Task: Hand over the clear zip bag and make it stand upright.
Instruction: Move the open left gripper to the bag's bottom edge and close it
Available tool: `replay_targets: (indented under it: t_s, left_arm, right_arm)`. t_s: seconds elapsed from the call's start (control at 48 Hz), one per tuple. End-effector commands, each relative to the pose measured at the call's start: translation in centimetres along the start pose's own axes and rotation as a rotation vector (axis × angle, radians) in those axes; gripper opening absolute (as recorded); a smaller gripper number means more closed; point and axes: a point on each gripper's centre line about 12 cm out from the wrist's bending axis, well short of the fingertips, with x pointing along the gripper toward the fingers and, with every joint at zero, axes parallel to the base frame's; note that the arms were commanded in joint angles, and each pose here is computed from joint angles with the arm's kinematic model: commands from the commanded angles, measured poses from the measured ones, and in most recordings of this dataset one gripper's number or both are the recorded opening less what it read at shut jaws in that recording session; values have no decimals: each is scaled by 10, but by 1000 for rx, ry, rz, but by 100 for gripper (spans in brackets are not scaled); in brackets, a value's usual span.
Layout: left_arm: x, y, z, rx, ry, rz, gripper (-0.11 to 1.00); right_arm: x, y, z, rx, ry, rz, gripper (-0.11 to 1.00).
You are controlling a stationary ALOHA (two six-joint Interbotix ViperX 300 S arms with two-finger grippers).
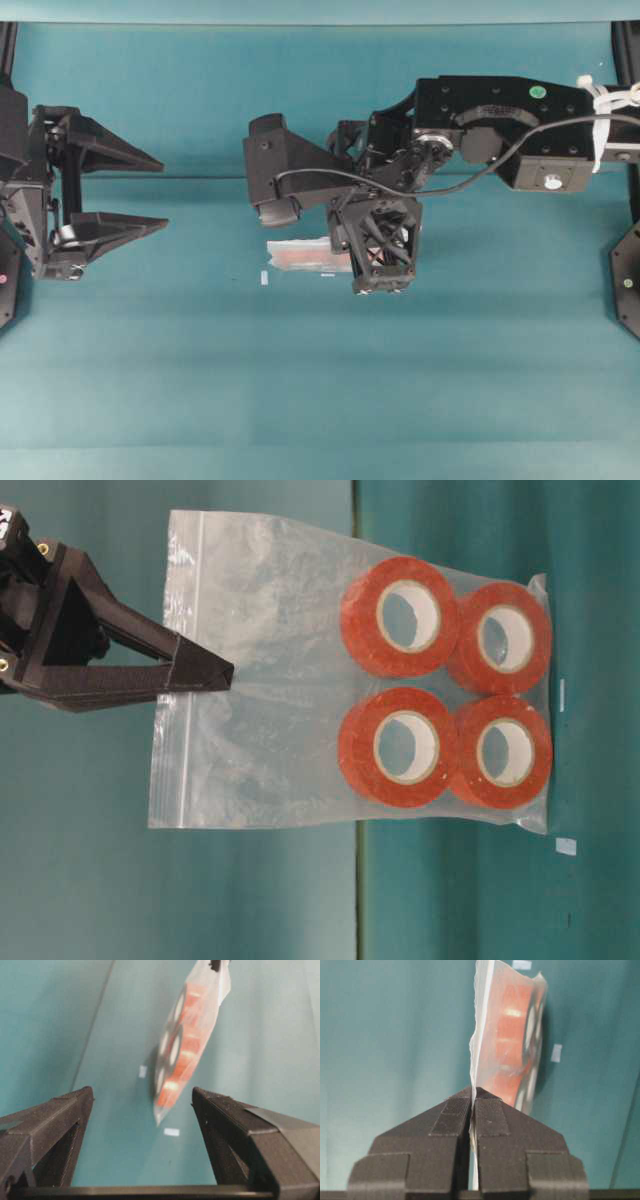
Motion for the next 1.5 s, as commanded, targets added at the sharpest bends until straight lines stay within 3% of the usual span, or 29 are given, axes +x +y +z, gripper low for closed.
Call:
replay_targets:
  t_s: [0.0,0.604,0.958,1.187,1.27,1.478]
  left_arm:
    - [0,0,5,3,-18,1,87]
    - [1,0,4,0,-11,1,88]
    - [13,-8,2,8,-44,-33,87]
    - [42,-37,-24,14,59,-129,87]
    - [53,-39,-32,-8,73,-131,87]
    - [79,-40,-44,-18,40,-131,88]
  right_arm:
    - [-15,7,4,-17,-42,4,2]
    - [-17,12,7,-4,-53,10,2]
    - [-16,-8,4,43,-75,-17,2]
    - [-3,-12,-6,50,-42,-15,2]
    - [-1,-12,-7,55,-50,-15,2]
    - [-1,-12,-7,58,-59,-18,2]
